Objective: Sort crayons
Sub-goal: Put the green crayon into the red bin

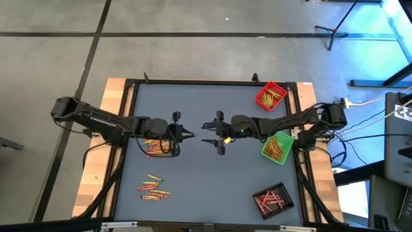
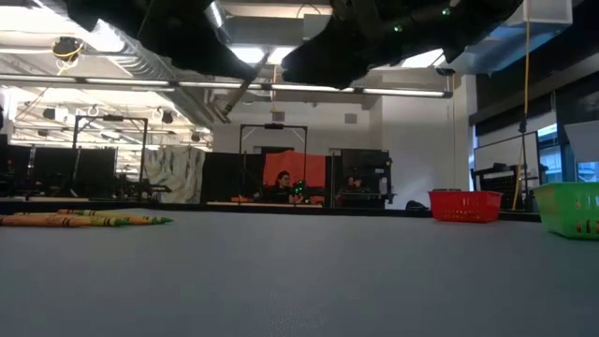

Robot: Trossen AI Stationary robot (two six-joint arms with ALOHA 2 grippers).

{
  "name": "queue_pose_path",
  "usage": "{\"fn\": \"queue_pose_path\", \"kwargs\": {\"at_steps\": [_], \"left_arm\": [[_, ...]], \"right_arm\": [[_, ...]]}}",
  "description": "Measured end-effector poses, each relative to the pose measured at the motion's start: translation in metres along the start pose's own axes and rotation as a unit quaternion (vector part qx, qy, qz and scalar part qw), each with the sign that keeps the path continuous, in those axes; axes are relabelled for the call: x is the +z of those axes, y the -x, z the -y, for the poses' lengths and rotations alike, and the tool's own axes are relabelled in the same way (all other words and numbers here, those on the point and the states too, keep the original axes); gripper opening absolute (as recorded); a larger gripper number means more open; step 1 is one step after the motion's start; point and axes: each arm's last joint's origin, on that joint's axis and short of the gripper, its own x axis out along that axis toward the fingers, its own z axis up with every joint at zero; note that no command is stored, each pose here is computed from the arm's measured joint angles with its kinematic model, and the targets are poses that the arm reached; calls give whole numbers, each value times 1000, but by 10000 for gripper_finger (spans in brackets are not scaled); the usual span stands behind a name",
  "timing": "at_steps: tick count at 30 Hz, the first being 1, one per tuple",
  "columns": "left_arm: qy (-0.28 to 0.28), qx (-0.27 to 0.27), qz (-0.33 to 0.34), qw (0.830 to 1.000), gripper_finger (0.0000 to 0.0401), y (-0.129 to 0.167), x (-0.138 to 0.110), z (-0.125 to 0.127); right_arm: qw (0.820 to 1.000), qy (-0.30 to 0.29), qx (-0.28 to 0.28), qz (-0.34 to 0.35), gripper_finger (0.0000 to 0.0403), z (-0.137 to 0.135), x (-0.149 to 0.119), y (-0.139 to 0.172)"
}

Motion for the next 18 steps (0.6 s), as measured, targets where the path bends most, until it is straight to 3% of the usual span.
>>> {"fn": "queue_pose_path", "kwargs": {"at_steps": [10, 18], "left_arm": [[-39, -9, 44, 998, 11, -9, 5, 14], [-39, -6, 57, 998, 11, -11, 7, 17]], "right_arm": [[998, 18, 31, 57, 224, -2, -2, -13], [994, 22, 64, 86, 197, -4, 1, -14]]}}
